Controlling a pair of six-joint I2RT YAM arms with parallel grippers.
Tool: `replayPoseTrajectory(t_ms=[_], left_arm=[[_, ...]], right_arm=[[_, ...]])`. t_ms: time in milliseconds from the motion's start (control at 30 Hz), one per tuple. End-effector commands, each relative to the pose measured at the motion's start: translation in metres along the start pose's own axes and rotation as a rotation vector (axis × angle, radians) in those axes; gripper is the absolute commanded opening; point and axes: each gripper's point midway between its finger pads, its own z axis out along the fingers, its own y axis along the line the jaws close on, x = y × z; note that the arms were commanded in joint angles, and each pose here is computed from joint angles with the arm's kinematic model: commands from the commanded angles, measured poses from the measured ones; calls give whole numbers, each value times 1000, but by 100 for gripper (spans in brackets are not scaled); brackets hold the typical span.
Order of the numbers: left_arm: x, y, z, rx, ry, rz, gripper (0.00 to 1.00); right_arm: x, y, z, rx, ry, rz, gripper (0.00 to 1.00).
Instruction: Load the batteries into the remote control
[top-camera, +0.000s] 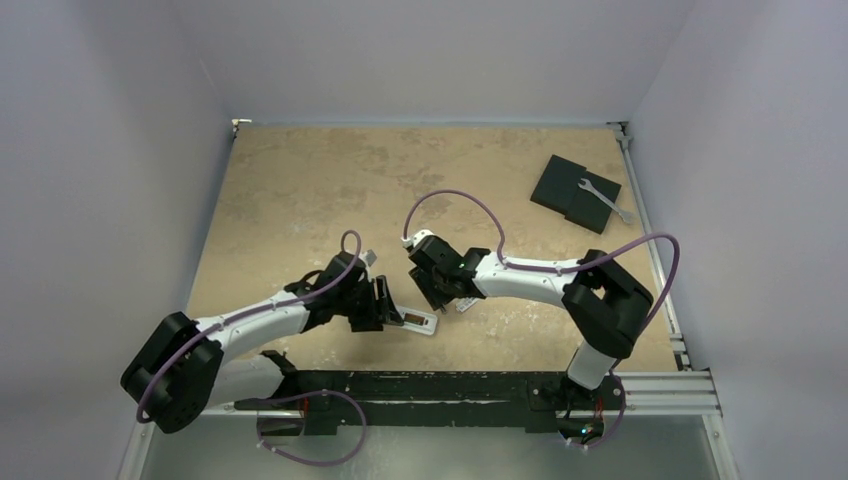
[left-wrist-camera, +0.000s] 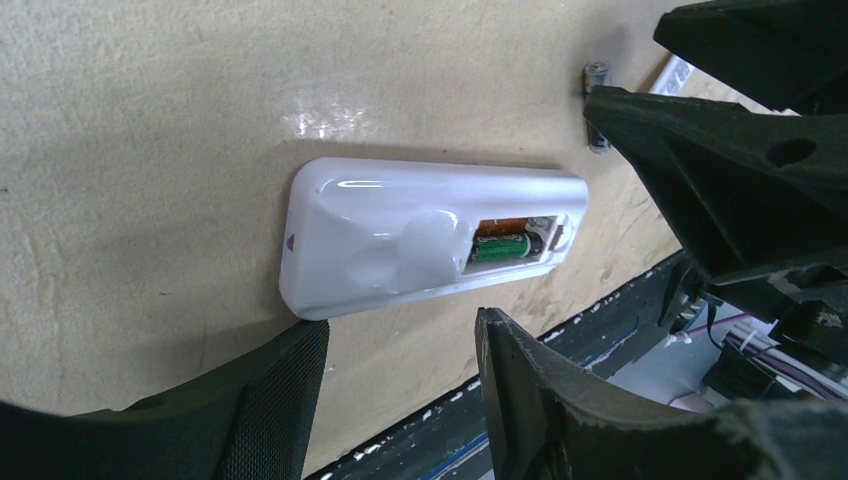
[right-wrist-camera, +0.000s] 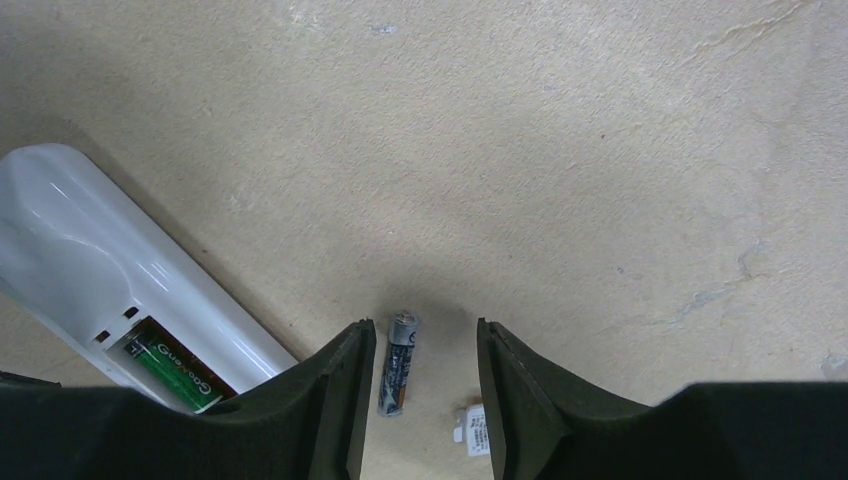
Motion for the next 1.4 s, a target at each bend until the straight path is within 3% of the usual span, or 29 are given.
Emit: replayPoseTrajectory(t_ms=[0, 600, 1033, 1200, 1367], left_arm=[[-7, -1, 5, -4, -27, 26, 56], [-14, 4, 21, -35, -14, 65, 56], [-15, 4, 26, -33, -10, 71, 55], [-15, 4, 26, -30, -11, 72, 55], [-16, 2, 27, -26, -13, 75, 55]], right_arm=[[-4, 2, -2, -19, -22, 17, 49], [3, -2, -27, -48, -67, 81, 48], [20, -1, -18, -60, -24, 87, 8], [28, 4, -13, -81, 12, 80, 0], [34, 8, -11, -106, 29, 78, 0]])
